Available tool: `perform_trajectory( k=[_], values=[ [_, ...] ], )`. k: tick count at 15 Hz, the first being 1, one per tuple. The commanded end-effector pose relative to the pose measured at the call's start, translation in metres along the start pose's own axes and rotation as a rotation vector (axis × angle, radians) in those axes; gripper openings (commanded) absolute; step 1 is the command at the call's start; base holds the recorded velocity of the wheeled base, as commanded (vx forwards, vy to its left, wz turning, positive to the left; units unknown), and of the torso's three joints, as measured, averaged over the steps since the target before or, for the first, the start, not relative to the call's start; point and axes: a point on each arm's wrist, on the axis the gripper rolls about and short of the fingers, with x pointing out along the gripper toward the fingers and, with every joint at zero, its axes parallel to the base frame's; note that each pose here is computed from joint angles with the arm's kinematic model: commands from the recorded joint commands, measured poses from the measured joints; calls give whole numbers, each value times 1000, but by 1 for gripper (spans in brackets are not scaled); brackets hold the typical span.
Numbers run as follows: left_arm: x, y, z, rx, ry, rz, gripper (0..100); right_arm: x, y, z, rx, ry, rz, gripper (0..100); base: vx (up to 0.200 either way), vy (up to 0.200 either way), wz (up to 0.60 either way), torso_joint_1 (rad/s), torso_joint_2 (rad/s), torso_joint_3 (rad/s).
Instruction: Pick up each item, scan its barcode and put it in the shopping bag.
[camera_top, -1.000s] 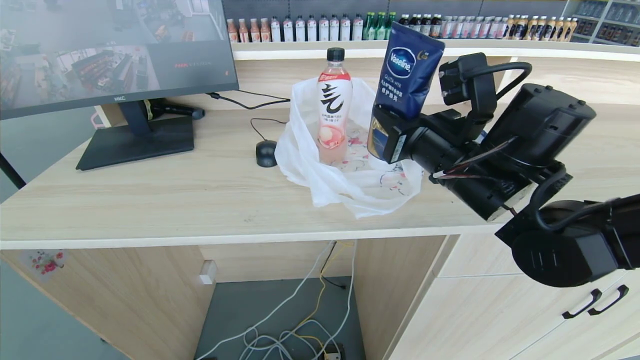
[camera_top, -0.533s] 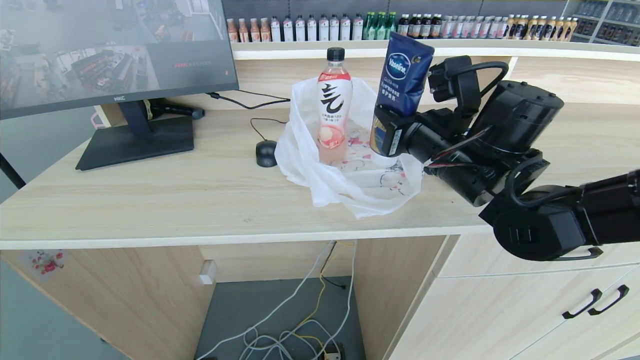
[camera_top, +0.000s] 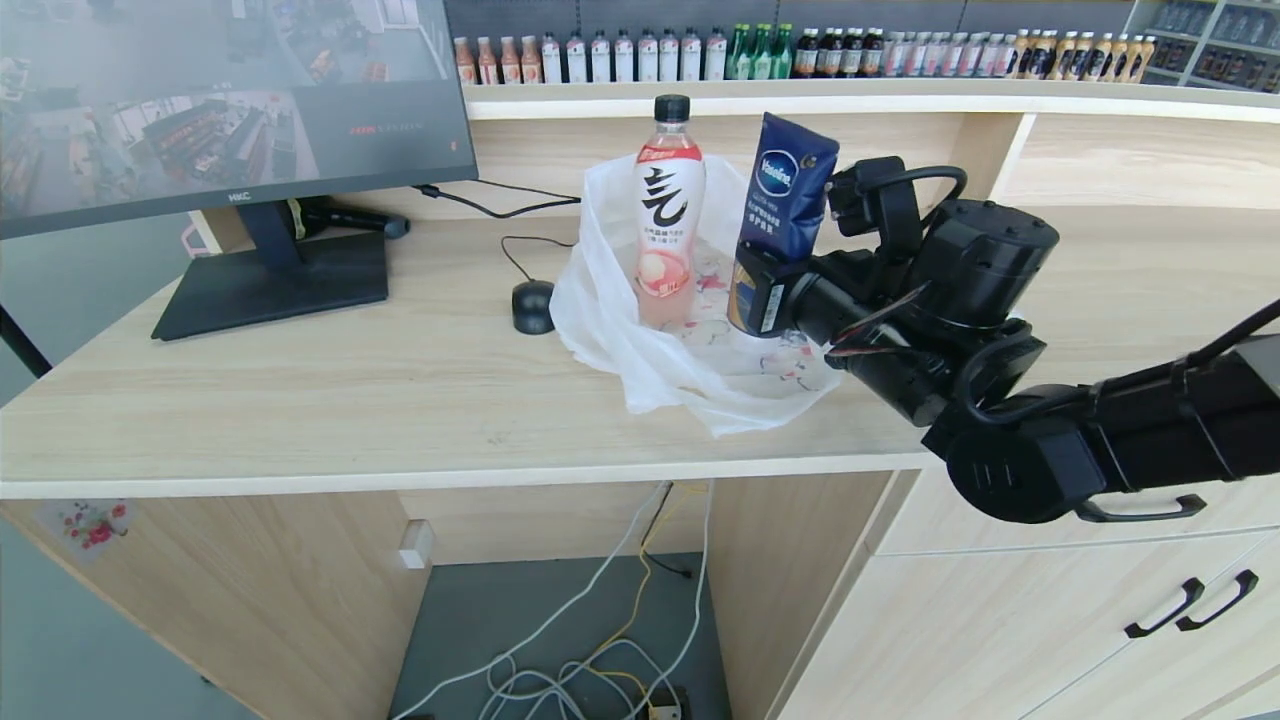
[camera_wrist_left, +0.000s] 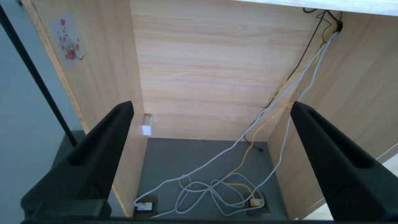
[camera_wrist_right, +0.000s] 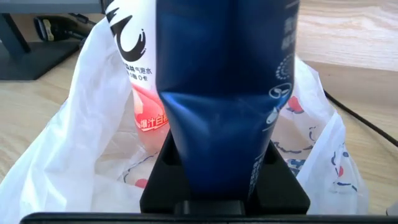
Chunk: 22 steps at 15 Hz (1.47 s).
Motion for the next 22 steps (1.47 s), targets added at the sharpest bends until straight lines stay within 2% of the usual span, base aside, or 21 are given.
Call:
perform_trajectory(
  k=[1, 10, 22],
  values=[
    [0, 0, 0, 0, 0, 1, 100, 4, -8, -7, -5, 13, -18, 0, 0, 0, 0, 0, 0, 0],
    [0, 0, 0, 0, 0, 1, 100, 32, -15, -20, 14, -10, -42, 0, 0, 0, 0, 0, 0, 0],
    [0, 0, 0, 0, 0, 1, 100, 32, -18, -29, 14, 17, -53, 0, 0, 0, 0, 0, 0, 0]
  ],
)
